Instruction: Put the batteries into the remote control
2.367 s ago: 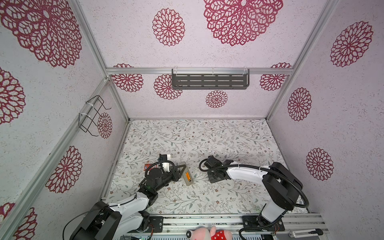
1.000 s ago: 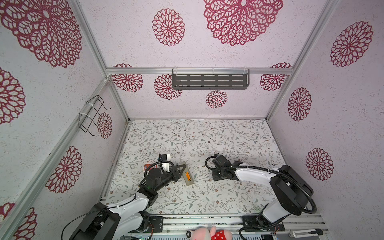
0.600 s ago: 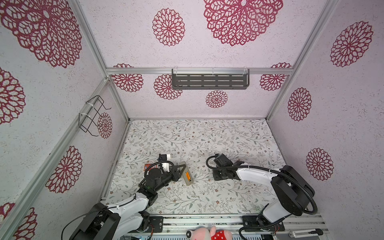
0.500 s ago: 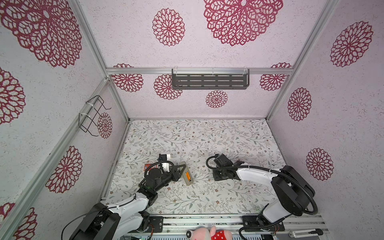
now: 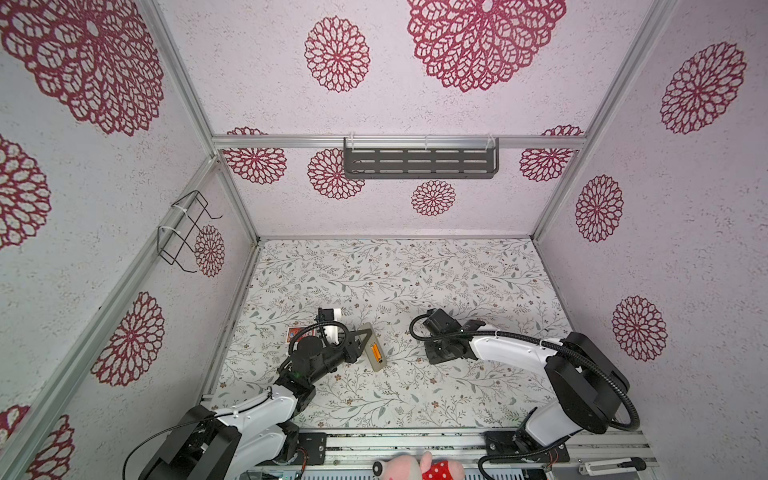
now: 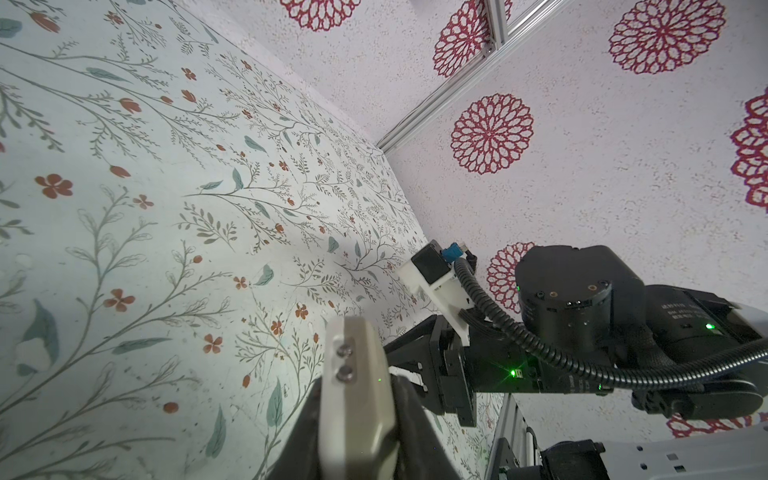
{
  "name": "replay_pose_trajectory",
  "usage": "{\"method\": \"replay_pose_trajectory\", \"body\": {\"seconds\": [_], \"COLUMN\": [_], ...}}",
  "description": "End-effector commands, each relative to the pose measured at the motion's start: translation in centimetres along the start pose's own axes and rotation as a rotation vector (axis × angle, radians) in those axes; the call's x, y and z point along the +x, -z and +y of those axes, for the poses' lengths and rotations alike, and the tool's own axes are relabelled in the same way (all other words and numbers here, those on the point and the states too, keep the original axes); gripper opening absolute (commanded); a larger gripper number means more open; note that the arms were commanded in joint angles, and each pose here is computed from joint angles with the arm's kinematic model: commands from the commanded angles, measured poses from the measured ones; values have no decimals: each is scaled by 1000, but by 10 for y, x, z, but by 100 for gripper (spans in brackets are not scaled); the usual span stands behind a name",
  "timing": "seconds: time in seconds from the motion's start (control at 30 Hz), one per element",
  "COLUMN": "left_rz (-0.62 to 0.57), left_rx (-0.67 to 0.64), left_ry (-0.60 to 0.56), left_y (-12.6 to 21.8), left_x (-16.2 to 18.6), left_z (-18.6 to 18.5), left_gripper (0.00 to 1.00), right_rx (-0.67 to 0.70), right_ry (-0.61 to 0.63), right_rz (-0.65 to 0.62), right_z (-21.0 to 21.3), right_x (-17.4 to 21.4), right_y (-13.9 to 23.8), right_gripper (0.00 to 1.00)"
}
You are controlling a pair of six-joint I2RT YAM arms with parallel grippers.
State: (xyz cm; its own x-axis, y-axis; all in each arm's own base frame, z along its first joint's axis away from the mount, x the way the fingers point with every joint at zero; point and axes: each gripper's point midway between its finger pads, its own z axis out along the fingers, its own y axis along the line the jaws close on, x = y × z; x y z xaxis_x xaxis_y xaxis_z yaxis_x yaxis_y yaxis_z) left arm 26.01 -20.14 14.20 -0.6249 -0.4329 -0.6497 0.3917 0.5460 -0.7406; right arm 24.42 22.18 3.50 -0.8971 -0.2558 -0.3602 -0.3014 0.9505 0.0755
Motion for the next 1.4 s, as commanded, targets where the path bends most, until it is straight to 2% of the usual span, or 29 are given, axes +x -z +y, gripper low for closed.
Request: {"method": "replay_pose_trajectory", "body": {"seconds": [0.0, 0.23, 1.37], "left_rz": [-19, -20, -18], "left_rx": [34, 39, 38], "left_ry": [-23, -23, -22], "left_y": [-1, -2, -2], "left_x": [-7, -8, -7], "left_z": [-8, -9, -9], "left_gripper": [0, 0, 0], "right_rx": [39, 91, 67], "right_ry": [22, 30, 12], "right_rz": [-22, 11, 56], "right_z": [-4, -13, -15], "right_x": [-8, -1, 18], "right_y": [9, 2, -15], "right_gripper": [34, 34, 32]}}
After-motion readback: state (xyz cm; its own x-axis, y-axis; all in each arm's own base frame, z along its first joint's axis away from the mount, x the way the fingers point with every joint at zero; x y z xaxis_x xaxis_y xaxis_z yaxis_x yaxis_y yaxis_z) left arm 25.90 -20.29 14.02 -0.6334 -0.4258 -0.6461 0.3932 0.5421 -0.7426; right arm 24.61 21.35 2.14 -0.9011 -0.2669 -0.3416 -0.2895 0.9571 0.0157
